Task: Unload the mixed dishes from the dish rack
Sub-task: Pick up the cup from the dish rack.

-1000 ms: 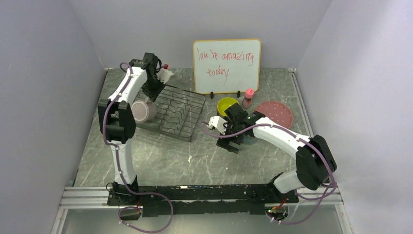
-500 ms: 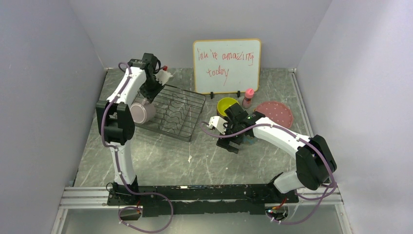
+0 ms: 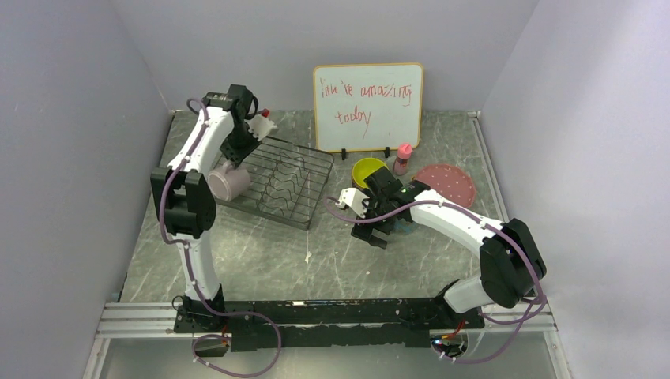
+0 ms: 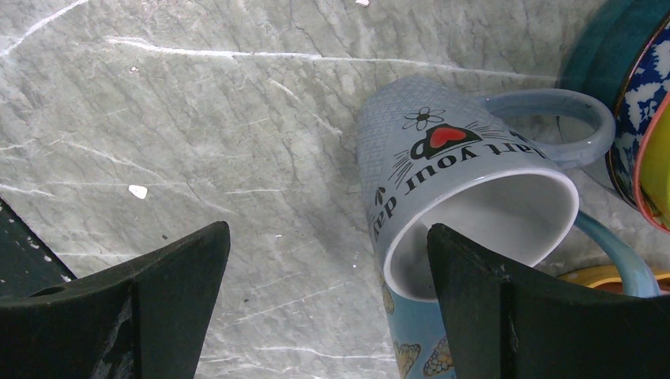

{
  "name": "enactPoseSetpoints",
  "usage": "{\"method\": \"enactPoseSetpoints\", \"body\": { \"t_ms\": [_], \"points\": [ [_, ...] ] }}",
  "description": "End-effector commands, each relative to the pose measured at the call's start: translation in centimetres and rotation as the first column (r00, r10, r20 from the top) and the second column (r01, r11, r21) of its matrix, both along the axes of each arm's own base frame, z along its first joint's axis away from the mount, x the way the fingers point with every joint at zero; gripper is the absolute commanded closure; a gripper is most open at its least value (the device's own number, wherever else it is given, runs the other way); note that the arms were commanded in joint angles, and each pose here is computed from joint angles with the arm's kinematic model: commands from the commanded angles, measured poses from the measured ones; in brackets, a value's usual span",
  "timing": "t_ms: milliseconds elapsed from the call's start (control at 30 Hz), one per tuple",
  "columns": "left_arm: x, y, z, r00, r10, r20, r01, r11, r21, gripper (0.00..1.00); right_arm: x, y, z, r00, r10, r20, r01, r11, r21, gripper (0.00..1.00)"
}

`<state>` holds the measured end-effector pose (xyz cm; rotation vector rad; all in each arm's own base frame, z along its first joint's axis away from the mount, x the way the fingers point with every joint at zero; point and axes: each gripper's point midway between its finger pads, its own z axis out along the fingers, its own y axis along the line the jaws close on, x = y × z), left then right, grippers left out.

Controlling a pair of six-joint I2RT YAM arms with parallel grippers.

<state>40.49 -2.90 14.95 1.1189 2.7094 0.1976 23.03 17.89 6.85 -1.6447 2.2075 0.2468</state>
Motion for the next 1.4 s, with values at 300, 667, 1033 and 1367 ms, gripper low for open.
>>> {"method": "enactPoseSetpoints", "body": {
  "t_ms": [300, 667, 1033, 1367],
  "points": [
    [-1.1, 1.9, 7.1, 0.983, -0.078, 0.164, 0.063, 0.993, 0.095, 0.98, 0.7, 0.4, 0.9, 0.999, -0.008, 0.034, 0.007, 1.0, 0.028, 0.01],
    [-0.2, -0.3, 10.4, 0.944, -0.066, 0.322, 0.082, 0.996, -0.036, 0.97, 2.3, 1.5, 4.9, 0.992, -0.057, 0.111, 0.042, 0.99, 0.133, 0.01],
    [-1.4, -4.8, 14.2, 0.899, -0.067, 0.432, 0.185, 0.954, -0.238, 0.98, 6.1, 3.2, 15.6, 0.963, -0.173, 0.207, 0.074, 0.907, 0.415, 0.01],
    [-4.2, -11.0, 18.1, 0.879, -0.08, 0.471, 0.319, 0.832, -0.454, 0.98, 5.4, 6.6, 24.9, 0.963, -0.107, 0.247, -0.087, 0.746, 0.66, 0.01]
  ]
}}
